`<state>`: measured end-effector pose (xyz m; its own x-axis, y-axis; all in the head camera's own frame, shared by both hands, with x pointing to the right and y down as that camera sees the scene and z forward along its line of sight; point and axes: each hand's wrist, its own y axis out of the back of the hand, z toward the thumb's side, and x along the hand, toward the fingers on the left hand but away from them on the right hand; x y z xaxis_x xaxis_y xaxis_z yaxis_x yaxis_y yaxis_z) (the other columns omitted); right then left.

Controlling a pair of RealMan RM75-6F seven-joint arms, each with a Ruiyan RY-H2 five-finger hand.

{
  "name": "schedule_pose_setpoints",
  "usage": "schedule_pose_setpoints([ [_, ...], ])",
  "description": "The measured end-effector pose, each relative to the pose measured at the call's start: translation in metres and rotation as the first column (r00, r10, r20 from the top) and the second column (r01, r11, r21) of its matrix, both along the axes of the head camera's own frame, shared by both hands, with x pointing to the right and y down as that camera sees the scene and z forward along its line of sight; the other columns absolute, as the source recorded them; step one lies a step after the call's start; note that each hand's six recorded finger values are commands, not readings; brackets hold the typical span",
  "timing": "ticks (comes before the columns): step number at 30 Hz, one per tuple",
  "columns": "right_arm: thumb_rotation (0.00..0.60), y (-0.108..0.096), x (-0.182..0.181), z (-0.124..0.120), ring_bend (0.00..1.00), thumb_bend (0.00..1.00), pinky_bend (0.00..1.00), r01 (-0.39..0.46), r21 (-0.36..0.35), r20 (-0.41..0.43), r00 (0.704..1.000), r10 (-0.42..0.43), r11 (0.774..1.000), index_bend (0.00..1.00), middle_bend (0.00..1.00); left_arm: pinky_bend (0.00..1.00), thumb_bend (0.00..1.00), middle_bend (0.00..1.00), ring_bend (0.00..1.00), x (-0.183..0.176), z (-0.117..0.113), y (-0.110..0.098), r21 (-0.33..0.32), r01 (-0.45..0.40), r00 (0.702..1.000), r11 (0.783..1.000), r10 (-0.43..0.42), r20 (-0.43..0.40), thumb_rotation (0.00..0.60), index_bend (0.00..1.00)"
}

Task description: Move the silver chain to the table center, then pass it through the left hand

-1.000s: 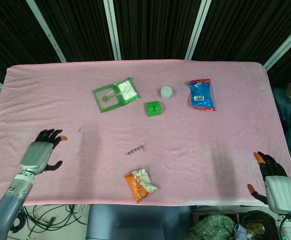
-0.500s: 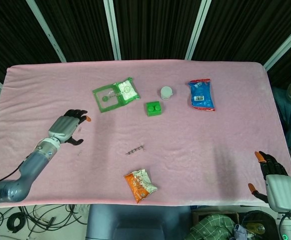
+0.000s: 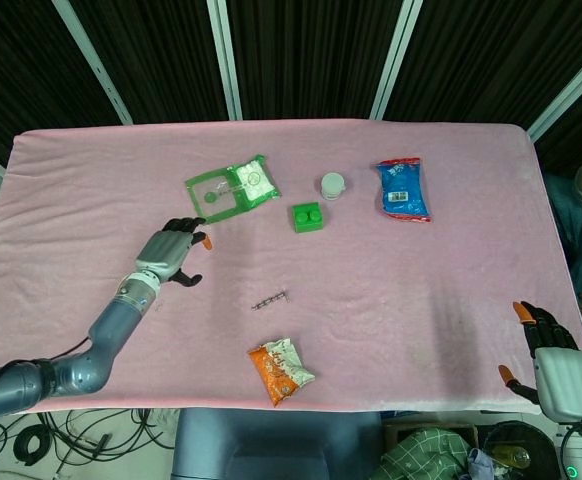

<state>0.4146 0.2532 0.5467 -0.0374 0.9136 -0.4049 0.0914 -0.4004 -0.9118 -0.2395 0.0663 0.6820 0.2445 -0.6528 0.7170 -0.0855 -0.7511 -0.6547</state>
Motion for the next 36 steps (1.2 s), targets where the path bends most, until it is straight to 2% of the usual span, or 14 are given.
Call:
schedule_pose_setpoints([
  [3,0.6,0.0,0.001,-0.001,0.09,0.15,0.21,-0.003,0.002,-0.001,1.0,0.003,1.0,0.05,0.07,0.0,0.27,0.04,0.0,0.014,0.005,0.014,-0.004,0.019,0.999,1.0,-0.019,0.03,0.6,0.35],
  [7,0.6,-0.001,0.002,-0.002,0.09,0.15,0.21,-0.006,0.007,-0.001,1.0,0.006,1.0,0.05,0.07,0.0,0.27,0.04,0.0,0.039,0.015,0.035,-0.051,0.014,0.999,0.999,-0.011,0.047,0.6,0.35],
  [10,0.6,-0.001,0.003,-0.003,0.09,0.15,0.21,-0.008,0.012,-0.003,1.0,0.008,1.0,0.05,0.07,0.0,0.24,0.04,0.0,0.051,0.02,0.043,-0.076,0.003,0.999,0.997,0.001,0.049,0.6,0.35],
  [16,0.6,-0.002,0.005,-0.002,0.09,0.15,0.21,-0.014,0.011,-0.008,1.0,0.014,1.0,0.05,0.07,0.0,0.24,0.04,0.0,0.066,0.021,0.052,-0.112,-0.015,0.999,0.994,0.019,0.031,0.6,0.36],
  [24,0.6,-0.003,0.007,-0.002,0.09,0.15,0.21,-0.018,0.017,-0.01,1.0,0.018,1.0,0.05,0.07,0.0,0.24,0.06,0.0,0.083,0.023,0.059,-0.118,-0.055,0.998,0.991,0.059,0.031,0.6,0.38],
  [28,0.6,-0.003,0.009,-0.003,0.09,0.15,0.21,-0.023,0.02,-0.013,1.0,0.023,1.0,0.05,0.07,0.0,0.24,0.06,0.0,0.089,0.026,0.06,-0.096,-0.073,0.996,0.993,0.078,0.048,0.6,0.4],
  [36,0.6,-0.003,0.009,-0.001,0.09,0.15,0.21,-0.024,0.016,-0.014,1.0,0.024,1.0,0.05,0.07,0.0,0.26,0.07,0.0,0.096,0.036,0.069,-0.106,-0.072,0.995,0.992,0.079,0.062,0.6,0.41],
])
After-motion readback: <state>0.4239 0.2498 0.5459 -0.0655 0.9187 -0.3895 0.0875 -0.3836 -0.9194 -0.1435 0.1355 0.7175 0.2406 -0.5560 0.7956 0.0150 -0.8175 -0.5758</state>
